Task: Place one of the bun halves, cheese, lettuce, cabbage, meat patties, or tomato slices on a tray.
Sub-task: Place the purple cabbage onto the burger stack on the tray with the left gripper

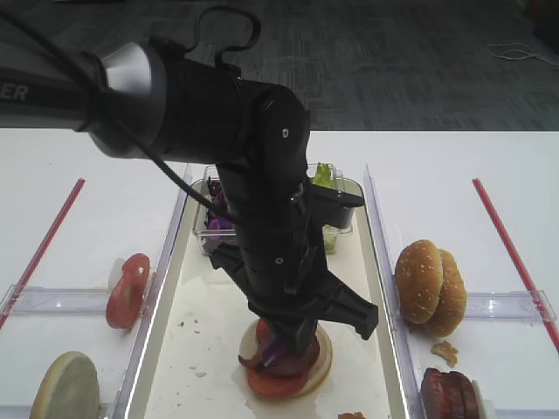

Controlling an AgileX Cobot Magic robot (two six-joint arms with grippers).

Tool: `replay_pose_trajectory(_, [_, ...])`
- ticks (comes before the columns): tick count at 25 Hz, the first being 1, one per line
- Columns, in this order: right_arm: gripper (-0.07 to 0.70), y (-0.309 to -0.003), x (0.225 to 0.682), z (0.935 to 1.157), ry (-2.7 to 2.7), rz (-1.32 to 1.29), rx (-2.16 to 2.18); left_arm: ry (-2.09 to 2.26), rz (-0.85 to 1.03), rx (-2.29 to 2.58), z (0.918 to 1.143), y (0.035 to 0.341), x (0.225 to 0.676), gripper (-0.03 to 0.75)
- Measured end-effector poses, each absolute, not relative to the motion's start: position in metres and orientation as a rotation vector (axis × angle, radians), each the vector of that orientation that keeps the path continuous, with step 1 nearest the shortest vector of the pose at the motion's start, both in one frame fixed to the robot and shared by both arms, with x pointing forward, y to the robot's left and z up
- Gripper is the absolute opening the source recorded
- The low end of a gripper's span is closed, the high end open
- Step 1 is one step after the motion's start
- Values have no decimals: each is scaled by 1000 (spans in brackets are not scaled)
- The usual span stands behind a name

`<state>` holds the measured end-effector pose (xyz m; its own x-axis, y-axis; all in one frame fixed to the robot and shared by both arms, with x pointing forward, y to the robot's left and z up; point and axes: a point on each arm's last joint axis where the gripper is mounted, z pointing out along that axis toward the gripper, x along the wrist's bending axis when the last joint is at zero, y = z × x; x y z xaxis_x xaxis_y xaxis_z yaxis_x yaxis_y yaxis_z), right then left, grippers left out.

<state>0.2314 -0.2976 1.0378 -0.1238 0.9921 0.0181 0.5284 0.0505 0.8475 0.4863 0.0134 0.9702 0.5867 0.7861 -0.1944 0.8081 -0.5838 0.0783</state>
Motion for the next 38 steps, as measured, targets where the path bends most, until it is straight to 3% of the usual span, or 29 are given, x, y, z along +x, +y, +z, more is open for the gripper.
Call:
replay_pose_trajectory(8, [216,-298,231,1038,1720,971,1534,1344,-208,2655,970,13,486,27])
replay_pose_trajectory(22, [216,-298,231,1038,1720,971,1534,1355,-208,2670,970,15,486,158])
replay_pose_trajectory(26, [216,-298,231,1038,1720,971,1534,1386,-172,2689,969,18,487,217])
replay_pose_trajectory(34, [216,-298,231,1038,1720,971,1534,1427,-148,2699,969,21,487,407])
replay_pose_trajectory(38, [216,-298,231,1038,1720,971,1534,1435,-150,2700,969,21,487,450])
